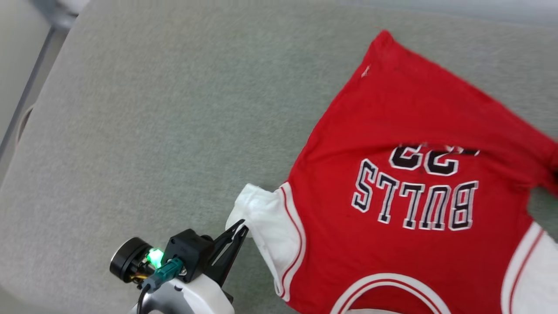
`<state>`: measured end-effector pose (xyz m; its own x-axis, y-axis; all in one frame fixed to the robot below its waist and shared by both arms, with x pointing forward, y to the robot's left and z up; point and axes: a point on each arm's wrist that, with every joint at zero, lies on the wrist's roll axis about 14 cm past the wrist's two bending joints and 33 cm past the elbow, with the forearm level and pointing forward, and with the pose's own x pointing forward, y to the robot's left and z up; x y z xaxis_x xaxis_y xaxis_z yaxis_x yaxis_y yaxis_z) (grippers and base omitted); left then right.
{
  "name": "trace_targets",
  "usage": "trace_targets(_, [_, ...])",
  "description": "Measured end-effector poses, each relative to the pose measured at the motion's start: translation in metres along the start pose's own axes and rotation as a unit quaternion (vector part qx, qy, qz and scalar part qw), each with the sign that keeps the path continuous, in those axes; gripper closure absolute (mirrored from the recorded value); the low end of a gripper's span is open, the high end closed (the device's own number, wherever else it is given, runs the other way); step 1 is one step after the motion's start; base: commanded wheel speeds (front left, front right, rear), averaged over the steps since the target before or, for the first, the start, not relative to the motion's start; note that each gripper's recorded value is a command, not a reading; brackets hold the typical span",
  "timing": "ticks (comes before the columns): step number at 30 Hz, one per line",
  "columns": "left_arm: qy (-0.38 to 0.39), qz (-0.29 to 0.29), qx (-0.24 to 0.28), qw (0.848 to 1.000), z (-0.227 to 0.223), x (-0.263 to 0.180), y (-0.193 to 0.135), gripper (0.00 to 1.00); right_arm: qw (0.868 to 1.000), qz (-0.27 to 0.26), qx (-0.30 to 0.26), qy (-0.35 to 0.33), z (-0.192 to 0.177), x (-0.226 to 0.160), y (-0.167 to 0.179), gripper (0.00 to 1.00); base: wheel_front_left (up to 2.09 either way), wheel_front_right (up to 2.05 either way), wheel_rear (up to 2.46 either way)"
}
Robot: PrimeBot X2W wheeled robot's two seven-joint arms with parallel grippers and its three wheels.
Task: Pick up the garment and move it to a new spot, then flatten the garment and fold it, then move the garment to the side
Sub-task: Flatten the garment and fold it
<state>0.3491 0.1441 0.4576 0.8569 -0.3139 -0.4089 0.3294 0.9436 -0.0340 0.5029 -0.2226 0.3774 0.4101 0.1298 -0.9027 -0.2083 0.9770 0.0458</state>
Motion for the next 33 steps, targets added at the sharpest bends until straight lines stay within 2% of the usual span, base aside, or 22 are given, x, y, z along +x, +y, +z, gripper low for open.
trace_targets(16, [-0.071, -0.029, -0.033, 0.996, 0.021, 0.004, -0.031, 1.00, 0.991, -0.021, 0.131, 0.018, -0.150, -0.070, -0.040, 1.00, 0.00, 0.00, 0.00])
trace_targets(23, [-0.082, -0.040, -0.040, 0.995, 0.022, 0.007, -0.040, 1.00, 0.987, -0.012, 0.159, 0.025, -0.182, -0.078, -0.030, 1.00, 0.00, 0.00, 0.00])
trace_targets(24, [-0.082, -0.042, -0.040, 0.995, 0.022, 0.007, -0.041, 1.00, 0.986, -0.009, 0.168, 0.024, -0.183, -0.078, -0.029, 0.73, 0.00, 0.00, 0.00])
trace_targets(25, [-0.084, -0.042, -0.040, 0.995, 0.023, 0.008, -0.041, 1.00, 0.984, -0.003, 0.179, 0.018, -0.182, -0.078, -0.027, 0.00, 0.00, 0.00, 0.00])
trace_targets(29, [-0.087, -0.043, -0.036, 0.995, 0.025, 0.009, -0.039, 1.00, 0.986, 0.014, 0.167, 0.009, -0.167, -0.081, -0.016, 0.00, 0.00, 0.00, 0.00])
trace_targets(33, [-0.089, -0.042, -0.035, 0.995, 0.027, 0.009, -0.037, 1.00, 0.990, 0.026, 0.137, -0.035, -0.122, -0.093, -0.013, 0.00, 0.00, 0.00, 0.00])
